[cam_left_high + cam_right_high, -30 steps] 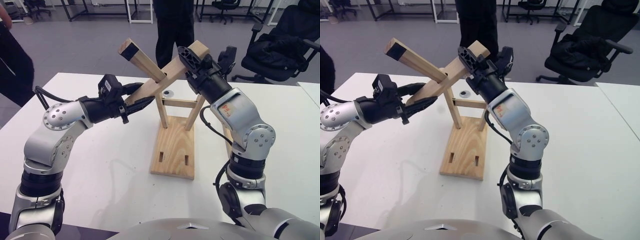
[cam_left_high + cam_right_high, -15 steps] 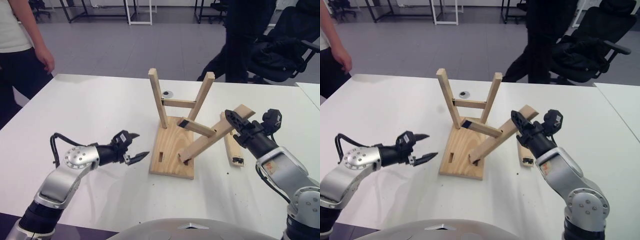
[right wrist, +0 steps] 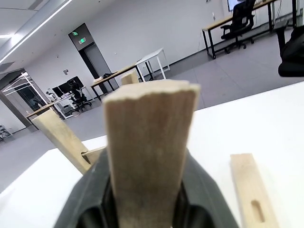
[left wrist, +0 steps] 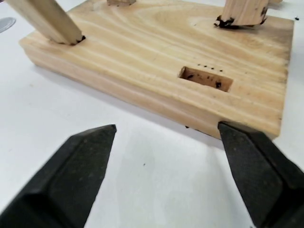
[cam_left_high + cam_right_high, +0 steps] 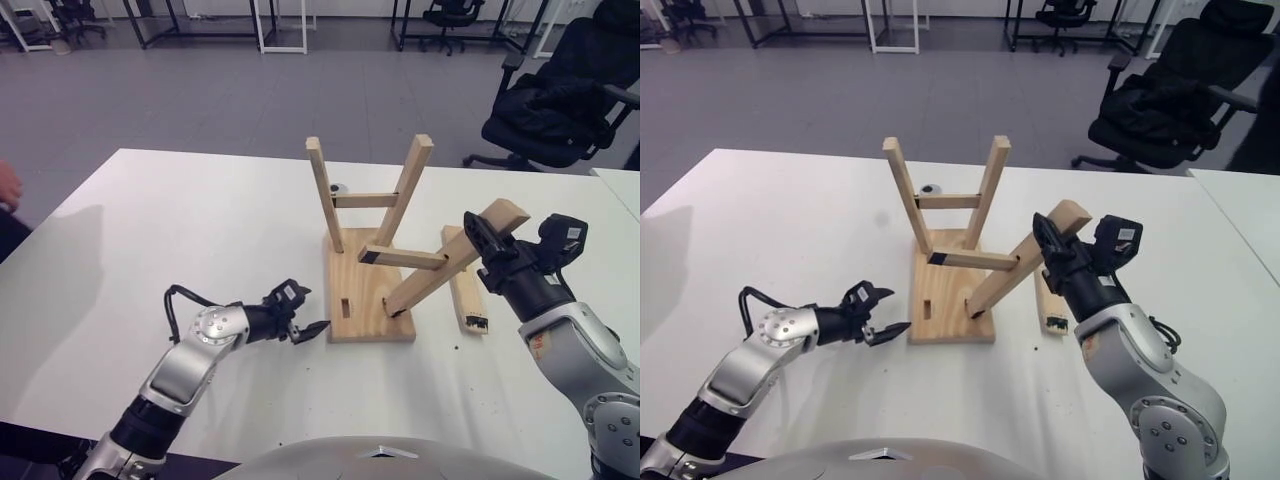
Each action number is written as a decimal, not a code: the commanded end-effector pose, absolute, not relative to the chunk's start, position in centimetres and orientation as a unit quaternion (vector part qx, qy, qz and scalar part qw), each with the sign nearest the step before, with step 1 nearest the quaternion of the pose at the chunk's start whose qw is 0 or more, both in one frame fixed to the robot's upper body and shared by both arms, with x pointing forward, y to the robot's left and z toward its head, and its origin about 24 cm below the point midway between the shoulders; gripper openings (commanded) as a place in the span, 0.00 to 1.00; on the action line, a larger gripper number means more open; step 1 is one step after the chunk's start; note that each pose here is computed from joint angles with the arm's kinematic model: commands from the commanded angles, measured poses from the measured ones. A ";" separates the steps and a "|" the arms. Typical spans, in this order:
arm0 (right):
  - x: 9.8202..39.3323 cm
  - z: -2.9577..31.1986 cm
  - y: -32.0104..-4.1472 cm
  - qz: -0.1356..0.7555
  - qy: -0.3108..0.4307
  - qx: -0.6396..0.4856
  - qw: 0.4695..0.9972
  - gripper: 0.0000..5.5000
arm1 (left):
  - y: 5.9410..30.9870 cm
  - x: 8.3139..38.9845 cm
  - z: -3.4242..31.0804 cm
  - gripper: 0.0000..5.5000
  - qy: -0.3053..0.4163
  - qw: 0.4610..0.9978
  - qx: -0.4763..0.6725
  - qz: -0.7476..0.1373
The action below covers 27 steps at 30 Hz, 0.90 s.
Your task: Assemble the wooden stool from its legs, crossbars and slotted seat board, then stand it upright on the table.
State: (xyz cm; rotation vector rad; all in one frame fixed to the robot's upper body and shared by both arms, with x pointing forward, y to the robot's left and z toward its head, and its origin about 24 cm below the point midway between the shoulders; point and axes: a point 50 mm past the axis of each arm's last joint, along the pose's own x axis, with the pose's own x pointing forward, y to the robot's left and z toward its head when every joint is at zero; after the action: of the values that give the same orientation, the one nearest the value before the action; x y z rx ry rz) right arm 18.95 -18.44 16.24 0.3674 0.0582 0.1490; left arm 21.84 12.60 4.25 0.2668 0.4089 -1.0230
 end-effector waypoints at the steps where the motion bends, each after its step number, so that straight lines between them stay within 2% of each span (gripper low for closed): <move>1: 19.2 15.2 -19.3 0.059 0.049 0.116 0.990 0.19 | 13.3 22.1 4.4 0.72 0.200 0.849 0.134 -0.470; 6: 20.2 16.0 -20.2 0.087 0.007 0.131 0.988 0.19 | 15.2 22.1 4.4 0.72 0.212 0.857 0.148 -0.446; 10: 21.2 16.3 -20.4 0.120 -0.008 0.136 0.983 0.19 | 15.4 22.1 4.5 0.72 0.210 0.858 0.149 -0.443; 15: 20.6 14.3 -20.1 0.113 0.044 0.103 0.987 0.19 | 16.3 22.4 5.1 0.72 0.201 0.870 0.156 -0.422; 20: 19.3 14.2 -19.5 0.093 0.051 0.080 0.991 0.19 | 16.7 22.6 5.4 0.72 0.198 0.873 0.167 -0.413; 23: 18.7 13.2 -19.1 0.079 0.099 0.019 0.992 0.19 | 16.8 23.0 5.8 0.72 0.190 0.877 0.173 -0.406; 27: 19.4 13.6 -19.2 0.059 0.113 0.016 0.992 0.19 | 16.8 23.7 6.9 0.72 0.168 0.890 0.170 -0.388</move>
State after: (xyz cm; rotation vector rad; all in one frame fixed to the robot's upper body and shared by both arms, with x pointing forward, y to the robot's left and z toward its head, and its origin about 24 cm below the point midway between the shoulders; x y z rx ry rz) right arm 19.20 -17.93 16.69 0.1035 -0.0080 0.2212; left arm 22.98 16.78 5.63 0.3298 0.4005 -0.8422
